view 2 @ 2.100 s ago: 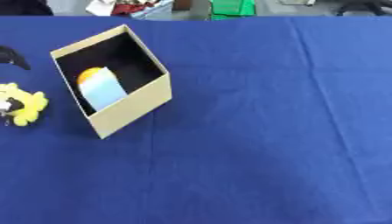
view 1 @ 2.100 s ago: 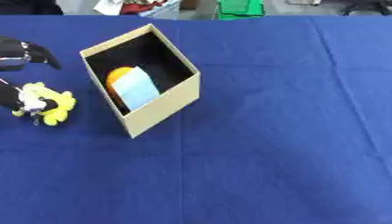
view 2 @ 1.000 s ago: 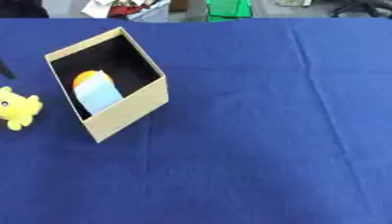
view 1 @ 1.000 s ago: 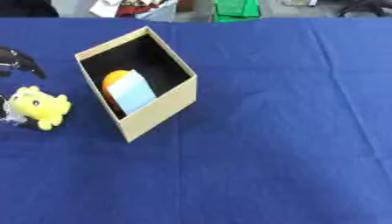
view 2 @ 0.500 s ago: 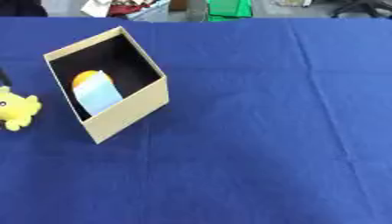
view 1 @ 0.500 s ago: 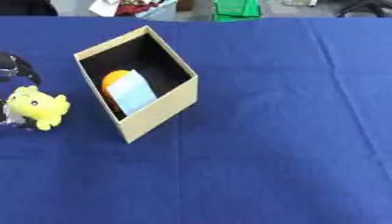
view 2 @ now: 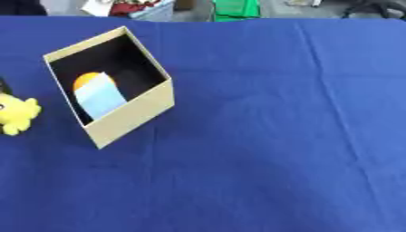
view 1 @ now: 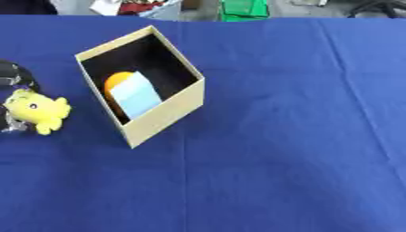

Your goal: Pick up objects on the table and place them in the box.

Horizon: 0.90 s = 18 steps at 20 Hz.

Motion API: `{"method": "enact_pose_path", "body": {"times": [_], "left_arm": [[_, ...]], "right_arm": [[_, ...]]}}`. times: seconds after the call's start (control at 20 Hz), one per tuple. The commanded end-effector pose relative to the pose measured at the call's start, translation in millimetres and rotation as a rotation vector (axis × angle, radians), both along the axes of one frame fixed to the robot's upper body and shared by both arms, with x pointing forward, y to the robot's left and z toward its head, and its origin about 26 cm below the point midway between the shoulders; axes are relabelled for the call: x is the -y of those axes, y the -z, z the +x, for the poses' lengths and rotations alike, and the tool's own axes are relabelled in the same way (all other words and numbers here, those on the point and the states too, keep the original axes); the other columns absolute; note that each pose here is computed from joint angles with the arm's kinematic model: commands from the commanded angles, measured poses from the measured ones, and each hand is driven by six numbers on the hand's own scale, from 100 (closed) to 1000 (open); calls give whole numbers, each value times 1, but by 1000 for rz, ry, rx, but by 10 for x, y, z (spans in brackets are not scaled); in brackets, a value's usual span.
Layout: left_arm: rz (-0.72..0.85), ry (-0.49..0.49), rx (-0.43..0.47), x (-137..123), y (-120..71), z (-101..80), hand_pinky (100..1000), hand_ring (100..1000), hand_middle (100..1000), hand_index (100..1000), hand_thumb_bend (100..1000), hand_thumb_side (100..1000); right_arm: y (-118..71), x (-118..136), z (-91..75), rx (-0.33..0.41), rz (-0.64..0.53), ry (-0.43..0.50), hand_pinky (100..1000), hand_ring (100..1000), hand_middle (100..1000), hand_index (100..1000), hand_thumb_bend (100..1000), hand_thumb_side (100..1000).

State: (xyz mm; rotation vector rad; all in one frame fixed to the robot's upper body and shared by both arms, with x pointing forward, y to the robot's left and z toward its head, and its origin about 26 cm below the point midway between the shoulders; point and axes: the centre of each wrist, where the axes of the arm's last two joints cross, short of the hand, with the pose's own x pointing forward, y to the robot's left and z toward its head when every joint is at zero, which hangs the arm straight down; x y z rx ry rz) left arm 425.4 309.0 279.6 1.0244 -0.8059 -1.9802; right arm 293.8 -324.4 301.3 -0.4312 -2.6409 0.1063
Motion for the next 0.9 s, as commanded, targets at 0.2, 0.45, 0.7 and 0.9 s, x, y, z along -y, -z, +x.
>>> {"method": "enact_pose_path", "body": {"times": [0.2, 0.45, 0.7, 0.9], "left_arm": [[32, 2, 14, -47, -155, -19, 869, 883, 846, 898, 476, 549], [32, 3, 14, -47, -155, -18, 869, 883, 846, 898, 476, 549], [32, 3, 14, -47, -155, -18, 869, 883, 846, 898, 476, 549], [0, 25, 61, 26, -215, -30, 771, 771, 578, 653, 214, 563]], "right_arm": [[-100, 0, -47, 34, -16, -4, 862, 860, 803, 919, 100, 817], [-100, 0, -47, 34, -16, -4, 862, 860, 803, 919, 100, 817], [-100, 0, -47, 34, -16, -4, 862, 860, 803, 919, 100, 817], [-85, 8, -47, 28, -2, 0, 863, 861, 803, 920, 100, 817]]}}
